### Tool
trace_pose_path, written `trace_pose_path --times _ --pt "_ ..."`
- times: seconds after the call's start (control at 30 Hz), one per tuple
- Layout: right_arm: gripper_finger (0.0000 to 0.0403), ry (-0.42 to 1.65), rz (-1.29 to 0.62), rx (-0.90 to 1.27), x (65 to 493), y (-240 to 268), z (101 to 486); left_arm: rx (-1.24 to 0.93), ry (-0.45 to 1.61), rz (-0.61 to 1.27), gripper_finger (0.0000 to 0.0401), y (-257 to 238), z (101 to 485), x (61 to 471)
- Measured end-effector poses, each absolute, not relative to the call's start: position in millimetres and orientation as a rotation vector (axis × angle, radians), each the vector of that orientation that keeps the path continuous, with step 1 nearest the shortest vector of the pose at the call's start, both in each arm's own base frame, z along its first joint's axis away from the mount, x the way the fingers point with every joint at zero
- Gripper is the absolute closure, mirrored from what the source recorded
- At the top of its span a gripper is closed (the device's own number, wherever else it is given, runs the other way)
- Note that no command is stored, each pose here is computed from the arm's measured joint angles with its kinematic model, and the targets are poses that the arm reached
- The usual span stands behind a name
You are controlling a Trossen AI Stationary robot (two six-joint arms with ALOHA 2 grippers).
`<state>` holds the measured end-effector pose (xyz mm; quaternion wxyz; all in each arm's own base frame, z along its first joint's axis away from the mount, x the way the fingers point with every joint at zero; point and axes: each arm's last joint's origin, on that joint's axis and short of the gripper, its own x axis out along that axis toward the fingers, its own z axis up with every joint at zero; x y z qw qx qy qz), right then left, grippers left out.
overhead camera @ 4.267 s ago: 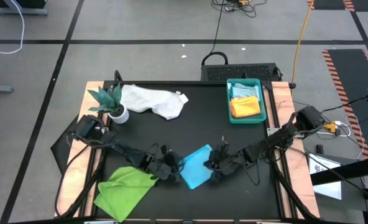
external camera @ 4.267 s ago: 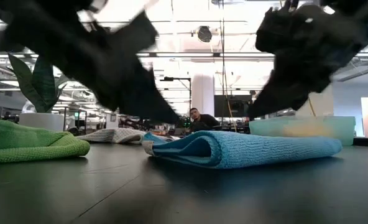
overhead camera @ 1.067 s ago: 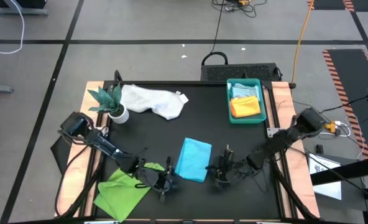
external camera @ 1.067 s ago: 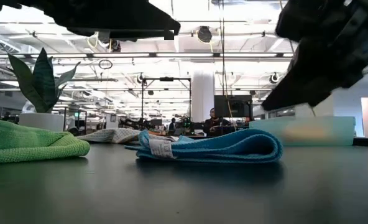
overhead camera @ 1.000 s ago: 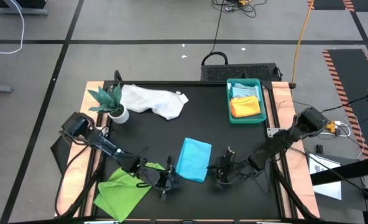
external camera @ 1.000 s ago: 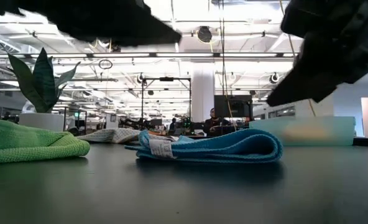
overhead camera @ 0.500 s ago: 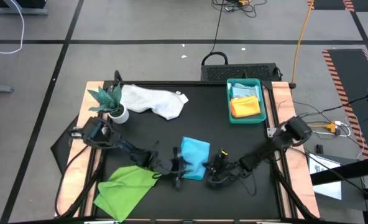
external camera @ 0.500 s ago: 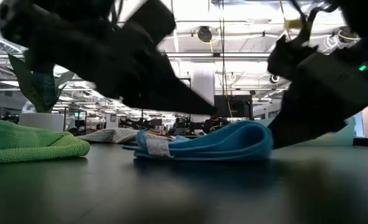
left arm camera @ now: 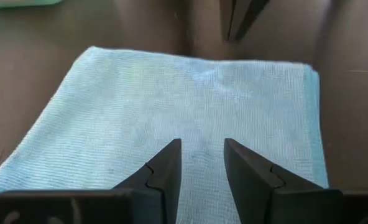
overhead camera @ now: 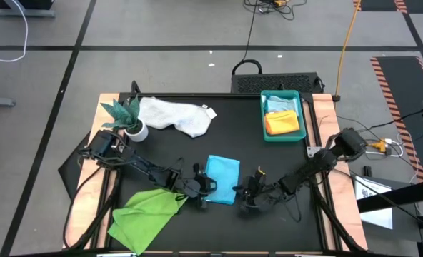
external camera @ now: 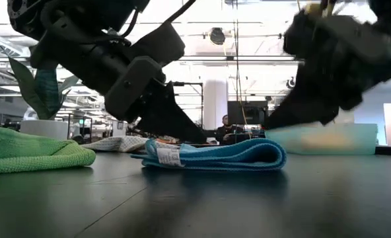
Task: Fold microfiber towels
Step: Fold the blue microfiber cloth
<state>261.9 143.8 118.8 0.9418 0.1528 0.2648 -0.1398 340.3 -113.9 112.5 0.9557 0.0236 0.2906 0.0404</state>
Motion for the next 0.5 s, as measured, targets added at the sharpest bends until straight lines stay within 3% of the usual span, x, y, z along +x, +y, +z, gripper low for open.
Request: trace_pose_path --times 0.17,0.5 --pt "0.0403 0.493 -0.325 0.311 264 140 125 0.050 0.630 0.081 0.0279 -111 109 339" --pt "0.0403 0.566 -0.391 0.354 268 133 96 0.013 0.693 0.080 0.0279 -97 105 340"
